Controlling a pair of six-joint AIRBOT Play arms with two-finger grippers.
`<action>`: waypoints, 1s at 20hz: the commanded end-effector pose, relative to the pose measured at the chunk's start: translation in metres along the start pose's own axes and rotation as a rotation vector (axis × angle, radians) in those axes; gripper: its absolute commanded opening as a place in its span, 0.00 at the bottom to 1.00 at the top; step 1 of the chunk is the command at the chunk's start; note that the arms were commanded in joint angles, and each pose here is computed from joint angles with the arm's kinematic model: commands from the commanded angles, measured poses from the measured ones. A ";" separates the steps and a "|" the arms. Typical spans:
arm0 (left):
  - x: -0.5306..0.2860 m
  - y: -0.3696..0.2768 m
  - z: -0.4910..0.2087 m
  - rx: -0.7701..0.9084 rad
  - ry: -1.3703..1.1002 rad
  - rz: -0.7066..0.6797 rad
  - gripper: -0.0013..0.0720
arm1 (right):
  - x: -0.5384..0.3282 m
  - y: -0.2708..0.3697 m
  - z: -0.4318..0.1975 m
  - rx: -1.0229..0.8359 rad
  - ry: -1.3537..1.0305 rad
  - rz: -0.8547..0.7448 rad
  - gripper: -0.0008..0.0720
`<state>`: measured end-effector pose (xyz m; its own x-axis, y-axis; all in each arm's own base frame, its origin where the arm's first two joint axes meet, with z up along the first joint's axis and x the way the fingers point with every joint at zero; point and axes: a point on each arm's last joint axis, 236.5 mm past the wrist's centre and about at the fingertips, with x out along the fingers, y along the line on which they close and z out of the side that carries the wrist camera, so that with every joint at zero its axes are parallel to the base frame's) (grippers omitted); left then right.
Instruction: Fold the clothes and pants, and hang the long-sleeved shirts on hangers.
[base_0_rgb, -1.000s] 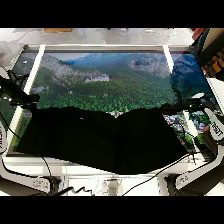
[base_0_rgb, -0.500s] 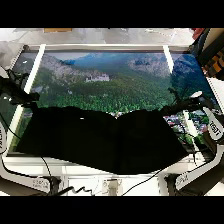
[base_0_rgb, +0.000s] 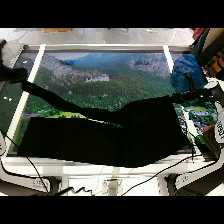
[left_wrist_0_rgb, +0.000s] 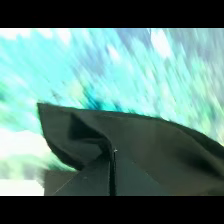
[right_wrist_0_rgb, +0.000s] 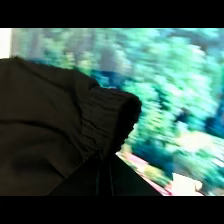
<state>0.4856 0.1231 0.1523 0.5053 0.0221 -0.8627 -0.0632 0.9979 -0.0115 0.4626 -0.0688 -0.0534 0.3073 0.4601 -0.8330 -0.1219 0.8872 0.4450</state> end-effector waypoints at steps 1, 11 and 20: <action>-0.043 0.051 0.025 0.020 -0.124 0.241 0.03 | -0.017 -0.033 -0.006 0.088 -0.001 -0.090 0.04; -0.011 0.071 -0.005 0.033 0.005 0.309 0.03 | -0.025 -0.054 0.005 0.157 -0.076 -0.139 0.04; -0.006 0.029 0.077 0.010 -0.341 0.138 0.03 | -0.027 -0.058 0.012 0.157 -0.109 -0.154 0.04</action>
<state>0.5175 0.1714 0.1677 0.6229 0.2269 -0.7487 -0.1568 0.9738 0.1646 0.4702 -0.1305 -0.0544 0.3978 0.3168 -0.8610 0.0750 0.9241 0.3747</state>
